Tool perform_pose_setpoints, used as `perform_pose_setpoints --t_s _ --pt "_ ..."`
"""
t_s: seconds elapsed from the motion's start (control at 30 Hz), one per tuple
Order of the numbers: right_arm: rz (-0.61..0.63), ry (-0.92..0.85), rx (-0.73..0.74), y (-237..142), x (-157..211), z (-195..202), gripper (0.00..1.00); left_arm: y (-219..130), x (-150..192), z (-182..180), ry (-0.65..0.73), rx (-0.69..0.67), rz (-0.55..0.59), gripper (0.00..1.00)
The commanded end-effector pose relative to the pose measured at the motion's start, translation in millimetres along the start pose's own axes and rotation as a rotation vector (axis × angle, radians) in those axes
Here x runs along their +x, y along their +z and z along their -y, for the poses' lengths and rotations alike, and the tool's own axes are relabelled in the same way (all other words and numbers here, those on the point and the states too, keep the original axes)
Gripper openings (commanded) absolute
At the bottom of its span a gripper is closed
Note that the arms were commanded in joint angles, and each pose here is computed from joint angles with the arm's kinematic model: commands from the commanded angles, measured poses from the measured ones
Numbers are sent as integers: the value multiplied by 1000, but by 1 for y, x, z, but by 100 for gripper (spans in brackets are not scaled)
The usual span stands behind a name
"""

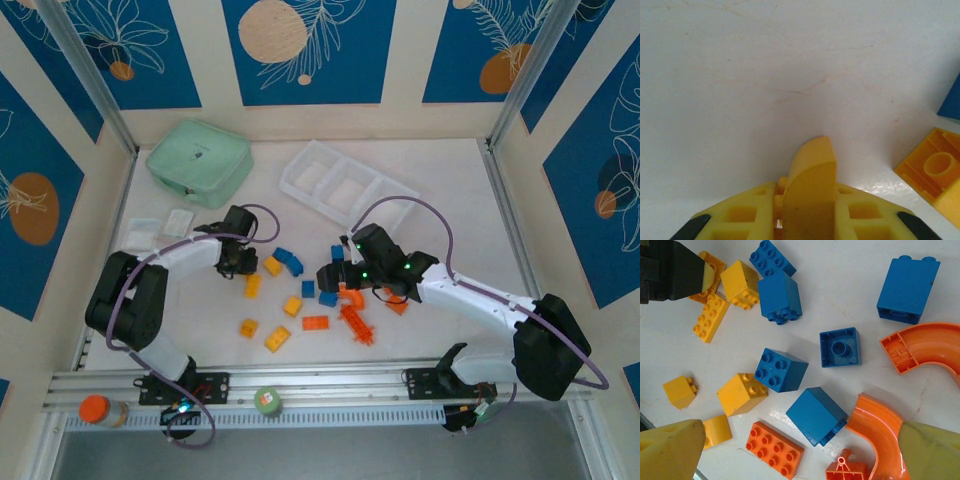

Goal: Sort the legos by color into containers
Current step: Pick up the lego from the middle-left of the table, then place the lego in the container.

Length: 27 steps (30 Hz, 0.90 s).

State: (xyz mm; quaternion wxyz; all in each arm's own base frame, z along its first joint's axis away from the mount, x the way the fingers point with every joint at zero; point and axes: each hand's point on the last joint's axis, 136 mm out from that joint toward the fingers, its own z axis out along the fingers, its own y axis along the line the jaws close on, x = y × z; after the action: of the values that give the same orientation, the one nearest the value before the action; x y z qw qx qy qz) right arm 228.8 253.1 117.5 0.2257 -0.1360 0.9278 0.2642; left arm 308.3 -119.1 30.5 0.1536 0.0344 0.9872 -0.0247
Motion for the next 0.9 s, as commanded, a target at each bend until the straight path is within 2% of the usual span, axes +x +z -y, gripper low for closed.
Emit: perform_pose_setpoints --t_s 0.0,0.3,0.57,0.87 --pt "30 -5 -50 -6 -14 -13 99 -19 -15 5 16 27 53 19" --pt "57 14 -79 -17 -19 -16 99 -65 -43 14 23 76 152 11" --pt "98 39 -79 -31 -30 -7 99 -102 -81 50 0 243 256 8" --pt "173 78 -96 -44 -58 6 99 -118 -135 96 -41 368 357 6"
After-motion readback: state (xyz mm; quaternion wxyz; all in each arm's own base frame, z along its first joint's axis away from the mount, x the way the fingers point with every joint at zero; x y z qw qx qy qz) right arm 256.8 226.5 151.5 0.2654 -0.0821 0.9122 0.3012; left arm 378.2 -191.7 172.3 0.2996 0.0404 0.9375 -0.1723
